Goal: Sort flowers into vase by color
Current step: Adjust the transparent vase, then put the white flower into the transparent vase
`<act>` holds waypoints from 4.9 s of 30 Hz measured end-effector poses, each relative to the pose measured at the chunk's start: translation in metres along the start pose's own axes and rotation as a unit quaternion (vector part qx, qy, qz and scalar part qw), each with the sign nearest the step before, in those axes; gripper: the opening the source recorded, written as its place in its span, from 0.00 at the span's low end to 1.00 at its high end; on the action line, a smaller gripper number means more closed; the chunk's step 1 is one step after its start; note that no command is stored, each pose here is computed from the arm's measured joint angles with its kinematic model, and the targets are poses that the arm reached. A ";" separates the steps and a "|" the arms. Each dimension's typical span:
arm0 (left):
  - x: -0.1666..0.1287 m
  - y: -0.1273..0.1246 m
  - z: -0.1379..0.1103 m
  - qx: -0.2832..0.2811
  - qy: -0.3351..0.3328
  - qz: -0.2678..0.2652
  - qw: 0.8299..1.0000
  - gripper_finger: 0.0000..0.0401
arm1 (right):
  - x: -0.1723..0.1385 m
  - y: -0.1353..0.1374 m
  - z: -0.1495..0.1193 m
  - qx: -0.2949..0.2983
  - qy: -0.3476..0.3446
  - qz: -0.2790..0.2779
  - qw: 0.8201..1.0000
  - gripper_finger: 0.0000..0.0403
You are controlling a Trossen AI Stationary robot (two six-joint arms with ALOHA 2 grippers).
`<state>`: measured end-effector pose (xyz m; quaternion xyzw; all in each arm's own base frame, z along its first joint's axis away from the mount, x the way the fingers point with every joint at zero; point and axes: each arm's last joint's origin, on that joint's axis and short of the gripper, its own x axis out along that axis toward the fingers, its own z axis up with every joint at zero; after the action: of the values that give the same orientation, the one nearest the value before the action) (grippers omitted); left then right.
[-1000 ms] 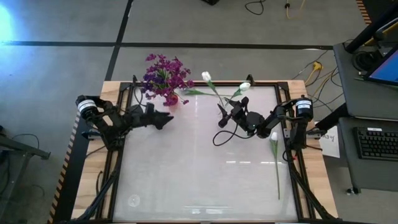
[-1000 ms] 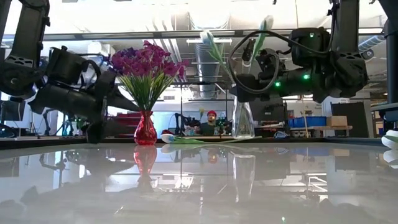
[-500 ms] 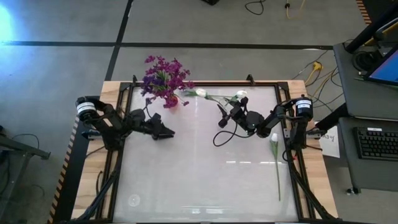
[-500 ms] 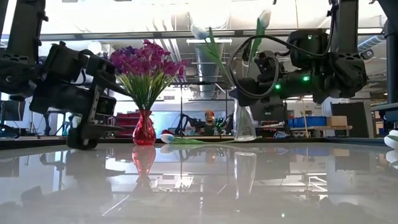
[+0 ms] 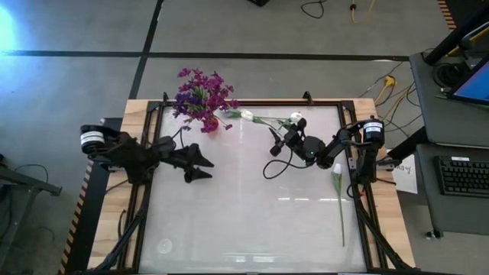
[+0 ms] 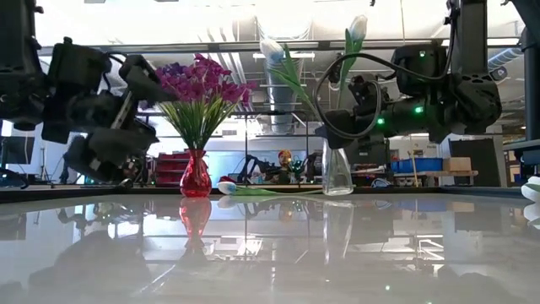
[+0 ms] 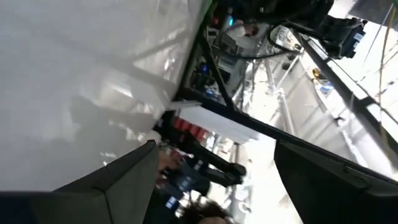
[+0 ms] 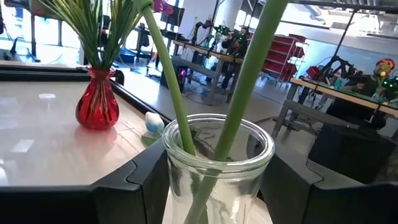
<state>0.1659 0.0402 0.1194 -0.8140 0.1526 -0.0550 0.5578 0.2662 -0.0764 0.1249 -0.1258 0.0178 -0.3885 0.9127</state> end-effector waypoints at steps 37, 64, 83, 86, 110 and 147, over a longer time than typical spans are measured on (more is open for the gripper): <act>0.030 -0.018 -0.085 0.705 0.046 -0.112 0.698 0.48 | 0.012 0.006 0.015 0.100 -0.048 0.045 0.993 0.49; 0.005 -0.051 -0.090 0.785 -0.032 0.105 0.609 0.37 | 0.017 0.001 0.001 0.064 0.008 0.046 0.997 0.49; -0.004 -0.058 -0.092 0.789 -0.073 0.098 0.602 0.37 | 0.017 0.001 -0.001 0.073 0.019 0.048 0.996 0.49; -0.004 -0.058 -0.092 0.789 -0.073 0.098 0.602 0.37 | 0.017 0.001 -0.001 0.075 0.020 0.048 0.996 0.49; -0.004 -0.058 -0.091 0.774 -0.098 0.110 0.615 0.37 | 0.009 -0.005 0.011 0.106 0.113 0.048 0.987 0.81; -0.004 -0.054 -0.088 0.791 -0.102 0.146 0.586 0.37 | -0.119 0.026 0.107 0.144 0.842 -0.148 0.499 0.81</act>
<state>0.1491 -0.0189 0.2025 -0.0191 0.1078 0.0114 0.9939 0.2154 0.0484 0.2143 0.3928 0.7026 -0.4370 0.4013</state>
